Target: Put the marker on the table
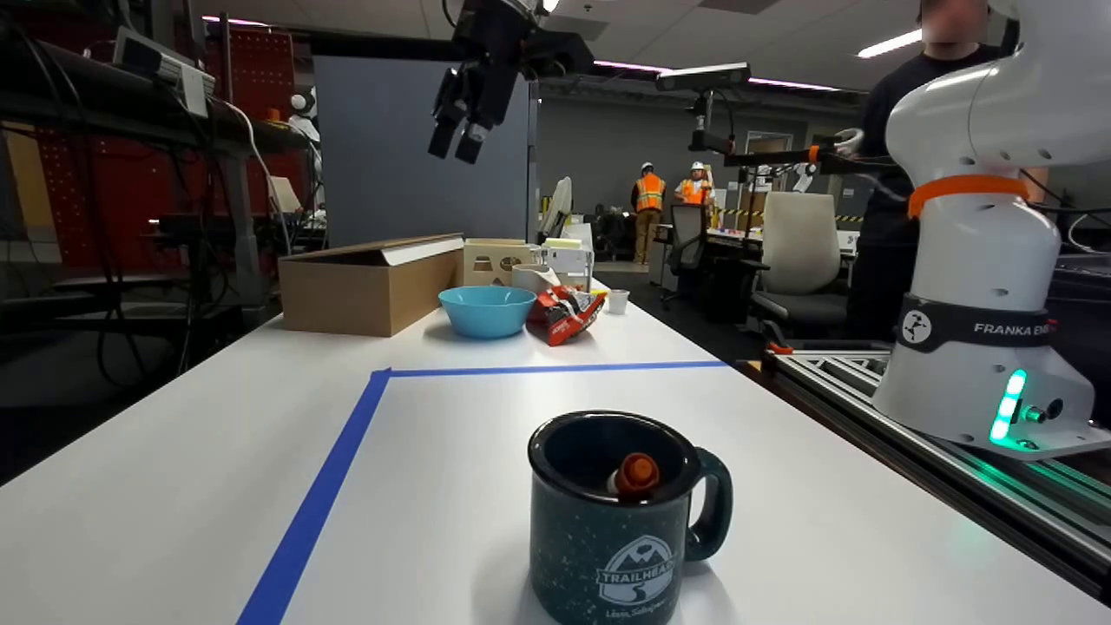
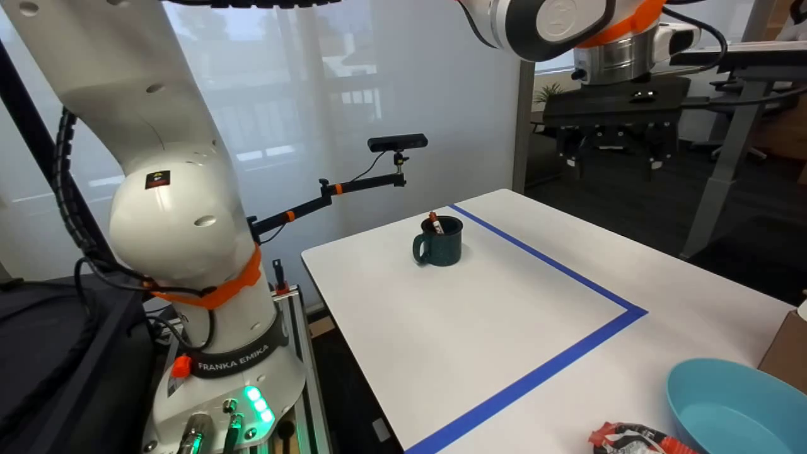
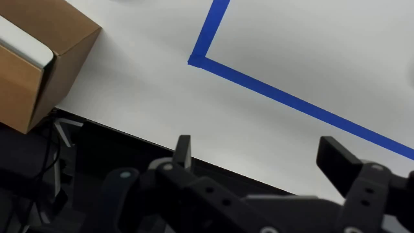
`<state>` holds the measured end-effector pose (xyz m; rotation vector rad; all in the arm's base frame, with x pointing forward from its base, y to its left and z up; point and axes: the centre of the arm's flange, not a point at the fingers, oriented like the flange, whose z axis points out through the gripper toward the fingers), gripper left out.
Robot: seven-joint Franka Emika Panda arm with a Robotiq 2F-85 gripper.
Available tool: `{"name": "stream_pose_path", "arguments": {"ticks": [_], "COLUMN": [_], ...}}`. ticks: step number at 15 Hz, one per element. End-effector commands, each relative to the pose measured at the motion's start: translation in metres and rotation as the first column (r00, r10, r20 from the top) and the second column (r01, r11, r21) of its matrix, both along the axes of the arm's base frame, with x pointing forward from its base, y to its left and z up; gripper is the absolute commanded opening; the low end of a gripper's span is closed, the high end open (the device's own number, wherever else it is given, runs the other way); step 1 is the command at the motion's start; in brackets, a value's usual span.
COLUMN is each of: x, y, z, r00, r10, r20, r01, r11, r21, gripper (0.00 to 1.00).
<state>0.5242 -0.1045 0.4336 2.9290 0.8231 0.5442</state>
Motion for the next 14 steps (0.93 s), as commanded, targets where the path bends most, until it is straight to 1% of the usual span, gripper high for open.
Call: {"name": "stream_pose_path", "arguments": {"ticks": [1, 2, 3, 4, 6, 8, 10, 11, 14], "x": [0.004, 0.005, 0.001, 0.001, 0.008, 0.015, 0.022, 0.026, 0.032], "y": [0.001, 0.0, -0.011, -0.013, -0.001, 0.017, 0.043, 0.057, 0.095], "z": [-0.001, 0.0, -0.003, -0.003, 0.004, 0.009, 0.015, 0.017, 0.022], "r00": [1.0, 1.0, 1.0, 1.0, 0.996, 0.986, 0.961, 0.944, 0.881], "r10": [0.008, 0.012, 0.006, 0.022, 0.086, 0.168, 0.275, 0.328, 0.465], "r20": [0.0, 0.001, -0.003, 0.004, 0.007, 0.019, 0.034, 0.04, 0.086], "r01": [-0.008, -0.012, -0.006, -0.021, -0.085, -0.167, -0.272, -0.325, -0.463], "r11": [1.0, 1.0, 1.0, 1.0, 0.996, 0.985, 0.96, 0.943, 0.885], "r21": [-0.003, -0.006, -0.014, -0.012, -0.028, -0.045, -0.06, -0.069, -0.043], "gripper": [1.0, 1.0, 1.0, 1.0, 1.0, 1.0, 1.0, 1.0, 1.0]}}
